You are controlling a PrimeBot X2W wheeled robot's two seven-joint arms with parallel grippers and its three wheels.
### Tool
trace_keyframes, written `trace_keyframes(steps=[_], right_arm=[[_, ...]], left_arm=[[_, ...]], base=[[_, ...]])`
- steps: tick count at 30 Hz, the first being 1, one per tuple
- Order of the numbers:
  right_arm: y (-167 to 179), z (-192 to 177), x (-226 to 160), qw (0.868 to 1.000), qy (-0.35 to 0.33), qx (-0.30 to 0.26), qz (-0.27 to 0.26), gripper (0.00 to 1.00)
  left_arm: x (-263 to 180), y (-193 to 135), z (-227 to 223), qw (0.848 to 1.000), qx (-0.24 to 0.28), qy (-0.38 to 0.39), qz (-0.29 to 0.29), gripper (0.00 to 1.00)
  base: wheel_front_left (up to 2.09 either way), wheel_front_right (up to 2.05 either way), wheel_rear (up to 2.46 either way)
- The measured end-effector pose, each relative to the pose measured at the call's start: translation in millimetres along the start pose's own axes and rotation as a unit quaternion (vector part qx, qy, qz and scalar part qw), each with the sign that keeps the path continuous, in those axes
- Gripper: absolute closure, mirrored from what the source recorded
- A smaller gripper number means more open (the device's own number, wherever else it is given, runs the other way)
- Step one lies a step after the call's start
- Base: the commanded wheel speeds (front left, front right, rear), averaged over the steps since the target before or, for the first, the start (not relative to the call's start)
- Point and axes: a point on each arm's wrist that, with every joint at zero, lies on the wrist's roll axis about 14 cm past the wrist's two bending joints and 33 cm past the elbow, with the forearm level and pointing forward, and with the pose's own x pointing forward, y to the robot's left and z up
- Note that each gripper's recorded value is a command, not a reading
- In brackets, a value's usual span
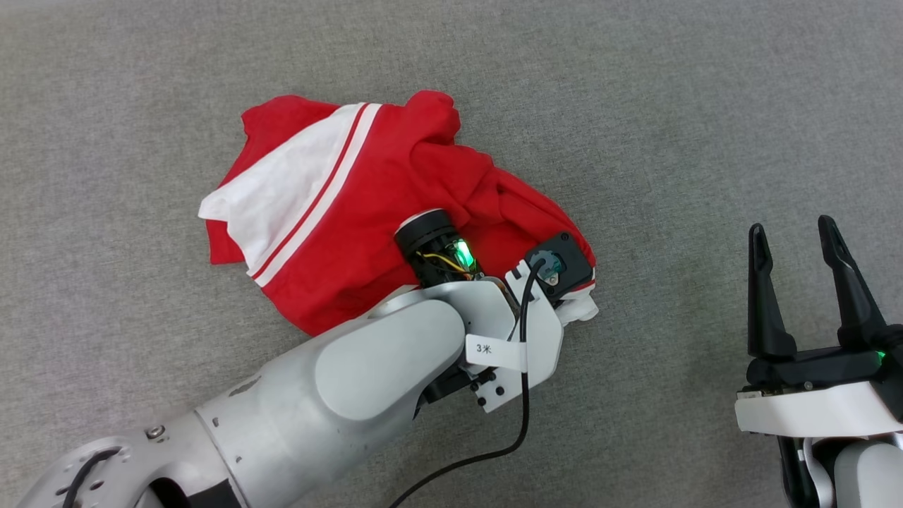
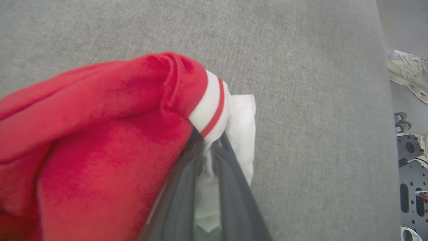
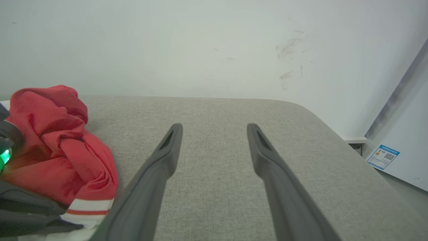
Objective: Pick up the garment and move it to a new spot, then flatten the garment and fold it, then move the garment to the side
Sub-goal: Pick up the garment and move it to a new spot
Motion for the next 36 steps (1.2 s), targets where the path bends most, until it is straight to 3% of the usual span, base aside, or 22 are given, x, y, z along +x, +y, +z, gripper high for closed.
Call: trace_keyframes(steps=[4, 6, 10, 16, 25, 36], right_arm=[[1, 0, 0, 1.0, 0.0, 0.0, 0.002, 0.0], [3, 2, 0, 1.0, -0.003, -0.001, 0.005, 0.0], [5, 12, -4, 1.0, -0.015, 0.0, 0.008, 0.0], [6, 25, -17, 0.999, -0.031, 0.0, 0.011, 0.0], [22, 42, -31, 0.998, -0.054, 0.011, 0.037, 0.0], [44, 56, -40, 0.994, -0.075, 0.022, 0.072, 0.0]], left_arm=[[0, -1, 1, 1.0, -0.002, -0.014, 0.005, 1.0], [-3, 0, 8, 0.999, 0.0, -0.037, 0.013, 0.0], [-16, 8, 45, 0.991, 0.01, -0.126, 0.037, 0.0], [-59, 29, 102, 0.959, 0.018, -0.258, 0.113, 0.0], [-141, 63, 100, 0.903, 0.009, -0.326, 0.28, 0.0], [-263, 76, 47, 0.801, -0.036, -0.362, 0.476, 0.0]], base=[[0.0, 0.0, 0.0], [0.0, 0.0, 0.0], [0.0, 0.0, 0.0], [0.0, 0.0, 0.0], [0.0, 0.0, 0.0], [0.0, 0.0, 0.0]])
